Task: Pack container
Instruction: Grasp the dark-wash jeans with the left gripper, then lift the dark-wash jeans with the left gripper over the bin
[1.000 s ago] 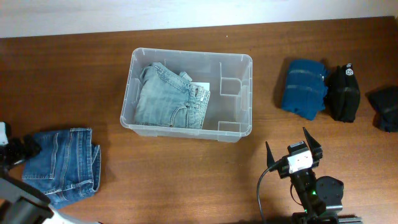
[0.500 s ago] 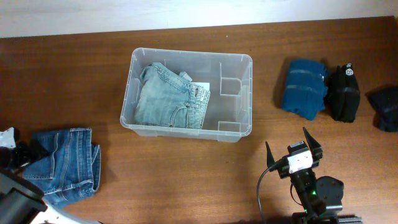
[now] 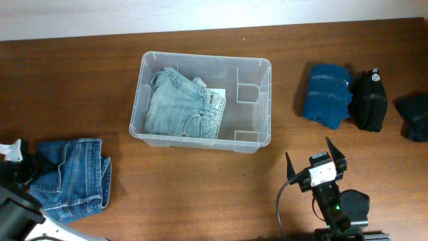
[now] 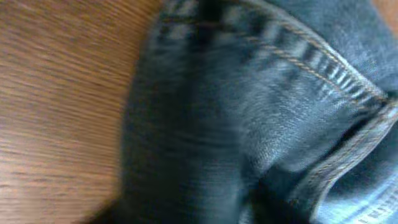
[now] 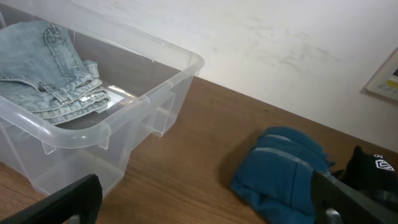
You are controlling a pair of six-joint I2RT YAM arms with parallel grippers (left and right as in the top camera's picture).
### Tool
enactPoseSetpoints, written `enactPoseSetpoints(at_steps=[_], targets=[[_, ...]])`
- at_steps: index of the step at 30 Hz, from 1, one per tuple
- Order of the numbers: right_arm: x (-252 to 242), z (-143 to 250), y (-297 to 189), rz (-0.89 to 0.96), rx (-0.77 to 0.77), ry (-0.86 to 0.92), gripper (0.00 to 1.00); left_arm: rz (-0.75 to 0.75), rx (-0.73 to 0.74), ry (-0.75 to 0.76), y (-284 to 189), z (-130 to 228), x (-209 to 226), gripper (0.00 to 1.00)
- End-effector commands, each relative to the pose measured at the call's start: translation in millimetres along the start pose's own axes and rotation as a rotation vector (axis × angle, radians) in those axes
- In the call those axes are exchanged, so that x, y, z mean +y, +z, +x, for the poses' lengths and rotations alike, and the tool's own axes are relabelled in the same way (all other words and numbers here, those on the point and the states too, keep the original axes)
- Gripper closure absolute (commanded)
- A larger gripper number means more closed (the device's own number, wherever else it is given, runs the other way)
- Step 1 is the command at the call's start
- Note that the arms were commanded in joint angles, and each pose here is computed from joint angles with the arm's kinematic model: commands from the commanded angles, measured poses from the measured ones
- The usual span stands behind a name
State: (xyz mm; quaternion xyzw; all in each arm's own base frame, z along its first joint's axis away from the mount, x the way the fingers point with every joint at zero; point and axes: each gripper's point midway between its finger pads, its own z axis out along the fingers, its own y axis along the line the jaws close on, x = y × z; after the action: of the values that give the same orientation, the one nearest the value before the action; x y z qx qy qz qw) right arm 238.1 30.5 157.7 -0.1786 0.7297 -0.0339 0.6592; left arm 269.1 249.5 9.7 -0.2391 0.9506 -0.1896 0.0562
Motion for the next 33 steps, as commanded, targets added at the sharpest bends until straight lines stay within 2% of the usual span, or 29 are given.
enactPoseSetpoints(at_steps=[1,3,6,13,18,25,29,33], targets=[[-1,3,0,0.007,0.007,-0.001,0.02,0.164,0.047,-0.064,32,9,-24,0.87],[-1,3,0,0.007,0.007,-0.001,0.02,0.179,0.043,-0.103,32,7,-26,0.99],[-1,3,0,0.007,0.007,-0.001,0.02,0.219,0.037,-0.177,29,4,-34,0.99],[-1,3,0,0.007,0.007,-0.001,0.02,0.344,0.037,-0.138,6,-16,-83,0.99],[-1,3,0,0.007,0.007,-0.001,0.02,0.331,0.065,-0.031,-31,-37,-135,0.99],[-1,3,0,0.007,0.007,-0.001,0.02,0.247,-0.005,0.146,-99,-62,-223,0.99],[-1,3,0,0.007,0.007,0.0,0.02,0.221,-0.169,0.273,-144,-75,-290,0.99],[-1,3,0,0.007,0.007,-0.001,0.02,0.247,-0.334,0.413,-190,-70,-355,0.99]])
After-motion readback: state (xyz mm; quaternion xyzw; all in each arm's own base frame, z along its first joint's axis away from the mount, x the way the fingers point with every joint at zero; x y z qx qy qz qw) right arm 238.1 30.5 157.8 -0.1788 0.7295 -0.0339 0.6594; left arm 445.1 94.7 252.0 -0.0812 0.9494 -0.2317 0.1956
